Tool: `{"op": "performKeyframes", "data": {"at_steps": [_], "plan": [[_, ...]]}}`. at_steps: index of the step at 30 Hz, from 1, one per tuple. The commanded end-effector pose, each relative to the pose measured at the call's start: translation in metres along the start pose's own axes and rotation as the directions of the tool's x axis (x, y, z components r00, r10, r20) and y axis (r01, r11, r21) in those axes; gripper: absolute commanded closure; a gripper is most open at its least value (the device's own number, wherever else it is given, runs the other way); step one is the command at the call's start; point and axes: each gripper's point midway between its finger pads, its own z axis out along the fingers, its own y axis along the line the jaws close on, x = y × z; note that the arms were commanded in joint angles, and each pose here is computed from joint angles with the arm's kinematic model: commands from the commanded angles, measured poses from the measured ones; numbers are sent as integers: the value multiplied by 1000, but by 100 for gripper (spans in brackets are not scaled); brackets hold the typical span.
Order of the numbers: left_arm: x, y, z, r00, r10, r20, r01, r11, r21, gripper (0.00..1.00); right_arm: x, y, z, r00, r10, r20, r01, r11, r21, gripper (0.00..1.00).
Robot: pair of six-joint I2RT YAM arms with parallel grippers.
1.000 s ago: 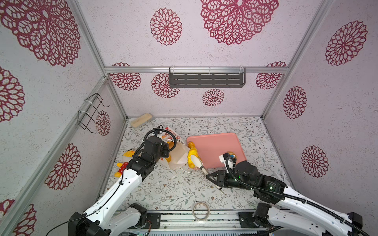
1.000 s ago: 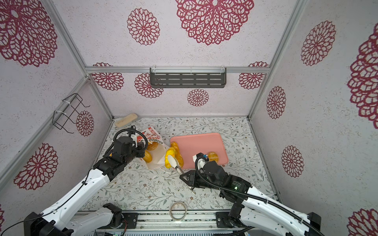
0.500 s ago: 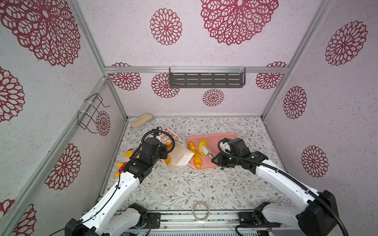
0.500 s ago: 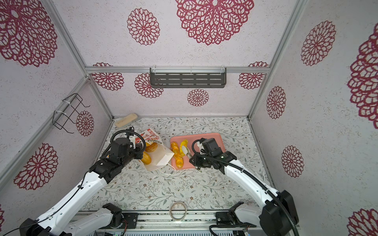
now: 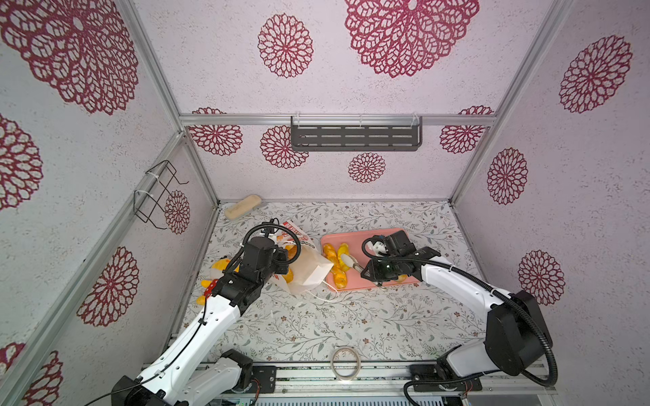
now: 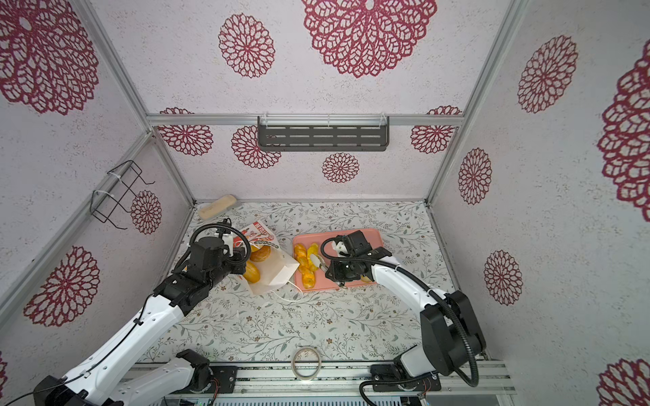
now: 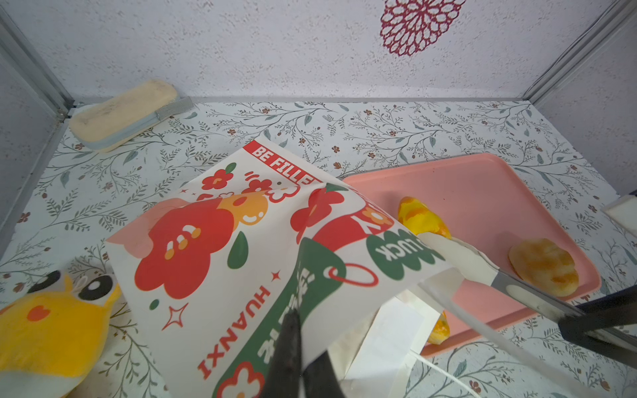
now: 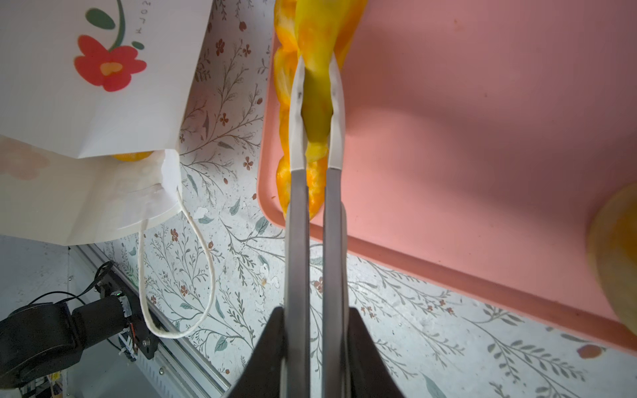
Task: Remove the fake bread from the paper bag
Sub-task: 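Lower the yellow bread onto the pink tray and open the tongs, then move the empty tongs with the right gripper back to the bag opening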
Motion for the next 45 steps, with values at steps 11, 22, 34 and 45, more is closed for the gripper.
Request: {"op": "performKeyframes", "data": {"at_steps": [11,22,34,45], "plan": [[-5,-2,2,1000,4,-3,-4,1000,9,100,-15,-18,-6,999,-27,33,24,996,87,67],[-5,-3,2,1000,1,-7,-1,1000,12,100,-6,-39,-11,1000,14,10,-15,984,179,48],[-8,-5,3,1000,7,-10,-7,1000,15,100,-12,-39,-34,999,12,47,-22,976,217,46],[-5,-5,4,1000,18,-19,-18,1000,18,100,-19,-26,-74,995,-8,98,-15,972,235,53]]}}
